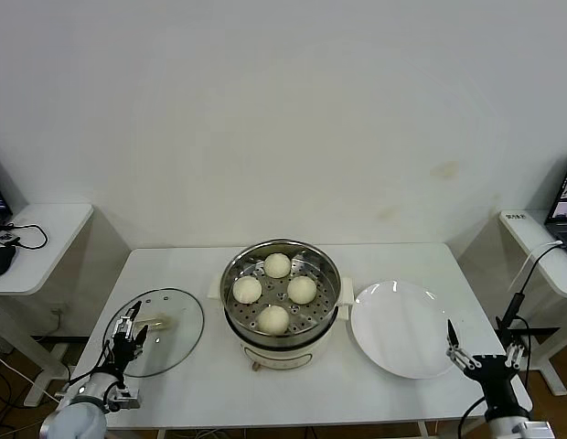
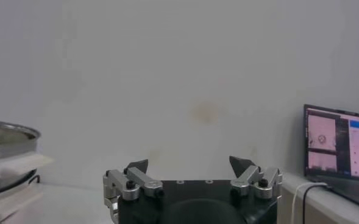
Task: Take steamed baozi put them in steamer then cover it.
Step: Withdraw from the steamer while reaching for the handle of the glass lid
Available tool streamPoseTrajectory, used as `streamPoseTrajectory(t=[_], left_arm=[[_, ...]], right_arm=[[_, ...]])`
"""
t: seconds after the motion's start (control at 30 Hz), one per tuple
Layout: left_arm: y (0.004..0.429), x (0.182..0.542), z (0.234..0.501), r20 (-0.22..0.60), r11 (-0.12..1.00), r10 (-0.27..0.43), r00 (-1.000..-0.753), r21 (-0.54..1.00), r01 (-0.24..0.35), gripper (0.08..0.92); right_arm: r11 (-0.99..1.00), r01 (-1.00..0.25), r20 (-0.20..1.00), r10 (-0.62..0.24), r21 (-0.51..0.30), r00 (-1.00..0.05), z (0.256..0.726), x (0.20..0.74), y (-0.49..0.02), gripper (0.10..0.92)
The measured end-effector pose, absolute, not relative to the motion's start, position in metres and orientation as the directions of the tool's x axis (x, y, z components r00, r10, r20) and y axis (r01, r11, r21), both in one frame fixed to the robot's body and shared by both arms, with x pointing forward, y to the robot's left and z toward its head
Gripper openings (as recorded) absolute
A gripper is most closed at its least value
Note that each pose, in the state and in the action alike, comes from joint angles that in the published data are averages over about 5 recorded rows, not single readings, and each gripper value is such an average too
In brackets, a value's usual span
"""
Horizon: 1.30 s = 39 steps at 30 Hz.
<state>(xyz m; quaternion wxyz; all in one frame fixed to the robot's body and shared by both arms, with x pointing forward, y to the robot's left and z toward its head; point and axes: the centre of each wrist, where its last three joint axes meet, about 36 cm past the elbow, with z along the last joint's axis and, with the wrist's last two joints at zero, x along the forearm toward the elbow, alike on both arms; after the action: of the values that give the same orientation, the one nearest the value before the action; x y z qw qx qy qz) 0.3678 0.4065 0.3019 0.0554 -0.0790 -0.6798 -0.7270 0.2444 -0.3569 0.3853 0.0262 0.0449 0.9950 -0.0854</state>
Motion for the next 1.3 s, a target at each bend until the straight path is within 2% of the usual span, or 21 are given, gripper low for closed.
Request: streamPoseTrajectory(t=[1.03,1.13,1.3], left_arm=[[0.411,0.419,0.283,0.193,-0.035,-0.011,-0.981,0.981,0.193,0.814],[0.411,0.42,0.28,0.196,-0.027,-0.014,-0.981,0.98,0.196,0.757],[0.411,0.421,0.278,0.196,-0.019,-0.019,-0.98,0.98,0.196,0.61]], right_arm=[[0.983,0.08,-0.03,0.077,-0.165,-0.997,0.375,0.238,-0.348,0.823],[0.983,0.078,-0.028,0.074,-0.164,-0.997,0.374,0.238,-0.347,0.823],[0.984,0.072,-0.022,0.069,-0.161,-0.997,0.371,0.239,-0.346,0.823]])
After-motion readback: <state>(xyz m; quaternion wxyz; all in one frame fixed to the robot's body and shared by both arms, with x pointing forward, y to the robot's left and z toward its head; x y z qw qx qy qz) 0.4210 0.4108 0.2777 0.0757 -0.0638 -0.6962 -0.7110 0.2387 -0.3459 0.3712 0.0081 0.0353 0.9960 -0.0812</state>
